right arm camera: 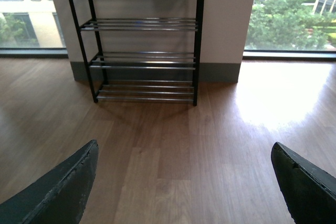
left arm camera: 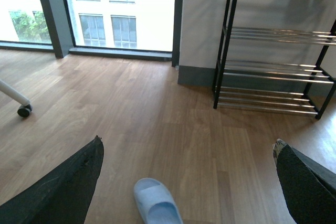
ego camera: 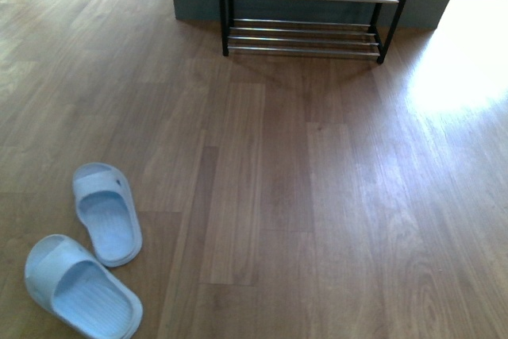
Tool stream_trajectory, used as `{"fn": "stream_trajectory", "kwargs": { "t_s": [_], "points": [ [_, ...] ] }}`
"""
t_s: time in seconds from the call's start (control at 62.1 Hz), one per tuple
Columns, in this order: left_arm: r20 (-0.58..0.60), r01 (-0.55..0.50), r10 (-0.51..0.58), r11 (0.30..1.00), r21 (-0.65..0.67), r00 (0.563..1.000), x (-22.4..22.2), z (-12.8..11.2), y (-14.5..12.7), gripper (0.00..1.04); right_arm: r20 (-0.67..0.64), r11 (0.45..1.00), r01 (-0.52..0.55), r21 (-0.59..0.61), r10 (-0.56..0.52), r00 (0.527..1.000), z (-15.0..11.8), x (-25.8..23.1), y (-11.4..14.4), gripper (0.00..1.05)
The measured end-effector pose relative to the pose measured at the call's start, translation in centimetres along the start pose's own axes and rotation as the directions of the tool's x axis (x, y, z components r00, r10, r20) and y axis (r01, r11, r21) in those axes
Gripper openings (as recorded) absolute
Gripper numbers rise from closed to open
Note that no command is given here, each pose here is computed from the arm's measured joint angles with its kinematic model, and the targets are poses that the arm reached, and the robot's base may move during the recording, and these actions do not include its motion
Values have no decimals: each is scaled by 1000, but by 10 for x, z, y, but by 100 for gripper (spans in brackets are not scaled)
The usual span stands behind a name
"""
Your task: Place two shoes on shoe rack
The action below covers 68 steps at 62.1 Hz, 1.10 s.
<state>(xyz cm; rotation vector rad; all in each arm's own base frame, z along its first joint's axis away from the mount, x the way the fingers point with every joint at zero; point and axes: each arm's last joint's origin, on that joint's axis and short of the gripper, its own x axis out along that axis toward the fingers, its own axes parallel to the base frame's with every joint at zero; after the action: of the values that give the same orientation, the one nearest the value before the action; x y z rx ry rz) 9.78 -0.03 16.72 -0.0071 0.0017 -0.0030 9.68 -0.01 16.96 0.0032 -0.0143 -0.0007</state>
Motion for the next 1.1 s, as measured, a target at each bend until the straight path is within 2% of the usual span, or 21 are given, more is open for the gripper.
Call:
{"fn": "stream_trajectory", "kwargs": {
  "t_s": [1.096],
  "points": [
    [0,-2,2,1000,0,1000,0,0,0,95,0,1000,-3,0,3,1000,0,0,0,95]
  ]
}}
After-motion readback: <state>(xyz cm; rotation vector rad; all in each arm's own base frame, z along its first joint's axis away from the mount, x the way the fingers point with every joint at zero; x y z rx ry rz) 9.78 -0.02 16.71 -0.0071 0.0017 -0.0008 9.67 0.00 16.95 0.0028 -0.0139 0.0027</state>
